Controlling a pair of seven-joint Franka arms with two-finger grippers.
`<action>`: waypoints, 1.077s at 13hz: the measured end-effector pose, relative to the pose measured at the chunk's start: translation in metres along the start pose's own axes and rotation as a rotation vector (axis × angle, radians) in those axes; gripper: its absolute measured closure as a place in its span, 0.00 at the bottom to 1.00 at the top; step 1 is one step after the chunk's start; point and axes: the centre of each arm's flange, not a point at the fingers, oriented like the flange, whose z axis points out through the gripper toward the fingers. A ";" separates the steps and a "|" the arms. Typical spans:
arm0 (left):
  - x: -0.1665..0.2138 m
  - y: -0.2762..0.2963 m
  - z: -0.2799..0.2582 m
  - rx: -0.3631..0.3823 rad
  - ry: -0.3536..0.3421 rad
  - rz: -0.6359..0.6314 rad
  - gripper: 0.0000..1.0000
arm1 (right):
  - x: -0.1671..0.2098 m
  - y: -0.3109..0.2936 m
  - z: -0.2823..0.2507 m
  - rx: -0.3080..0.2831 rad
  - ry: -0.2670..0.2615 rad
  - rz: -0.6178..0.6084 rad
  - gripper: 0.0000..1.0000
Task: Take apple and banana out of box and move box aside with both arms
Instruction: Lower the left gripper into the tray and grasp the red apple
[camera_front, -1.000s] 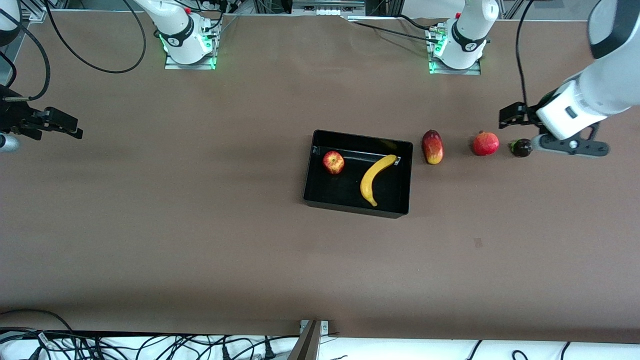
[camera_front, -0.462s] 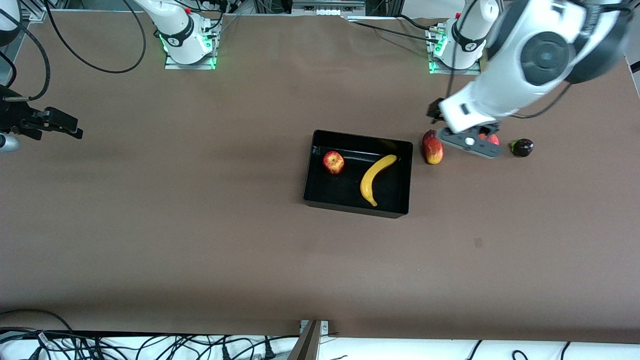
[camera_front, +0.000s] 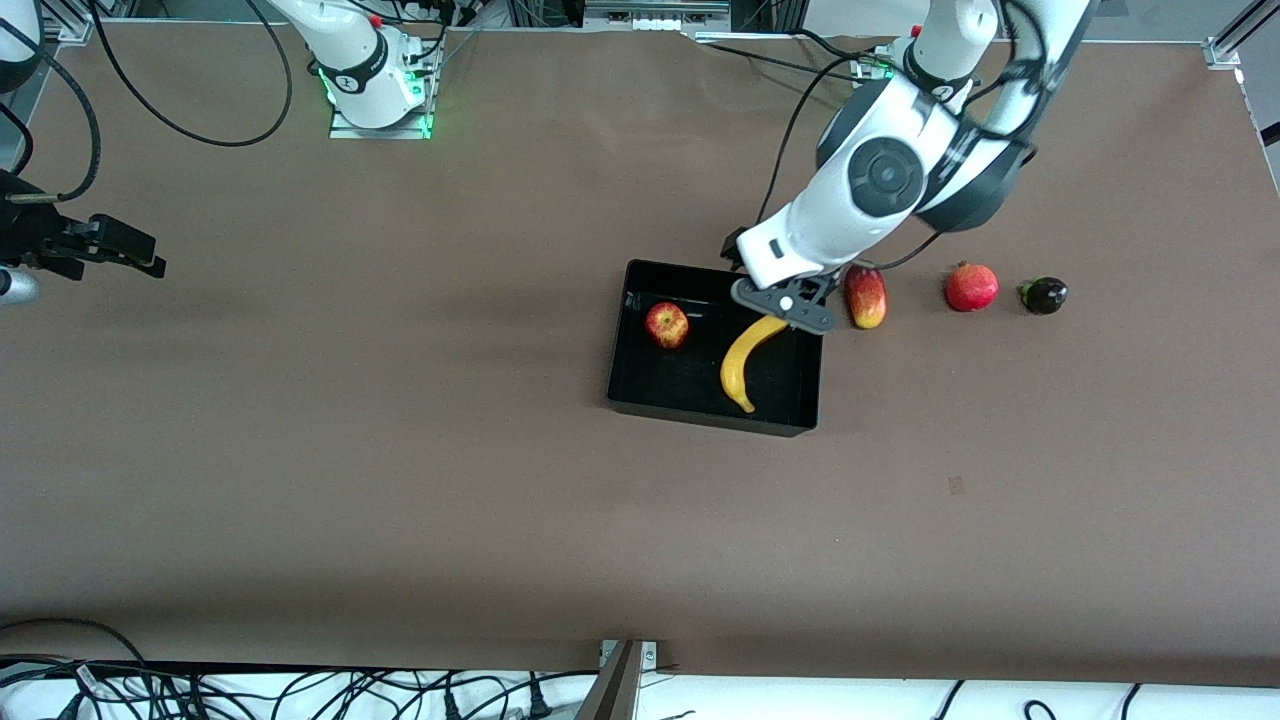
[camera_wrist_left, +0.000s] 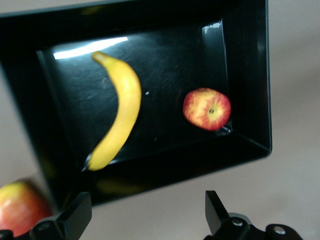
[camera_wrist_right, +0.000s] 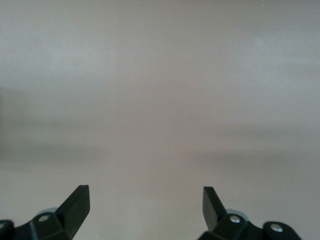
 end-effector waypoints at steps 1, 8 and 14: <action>0.007 0.003 0.022 -0.014 0.008 0.002 0.00 | 0.000 0.000 0.000 0.000 0.000 0.000 0.00; 0.023 0.058 0.120 -0.074 0.040 -0.019 0.00 | 0.000 0.000 0.000 0.000 0.000 0.000 0.00; 0.043 0.058 0.171 -0.082 0.090 -0.046 0.00 | 0.000 0.000 0.000 0.000 0.000 0.000 0.00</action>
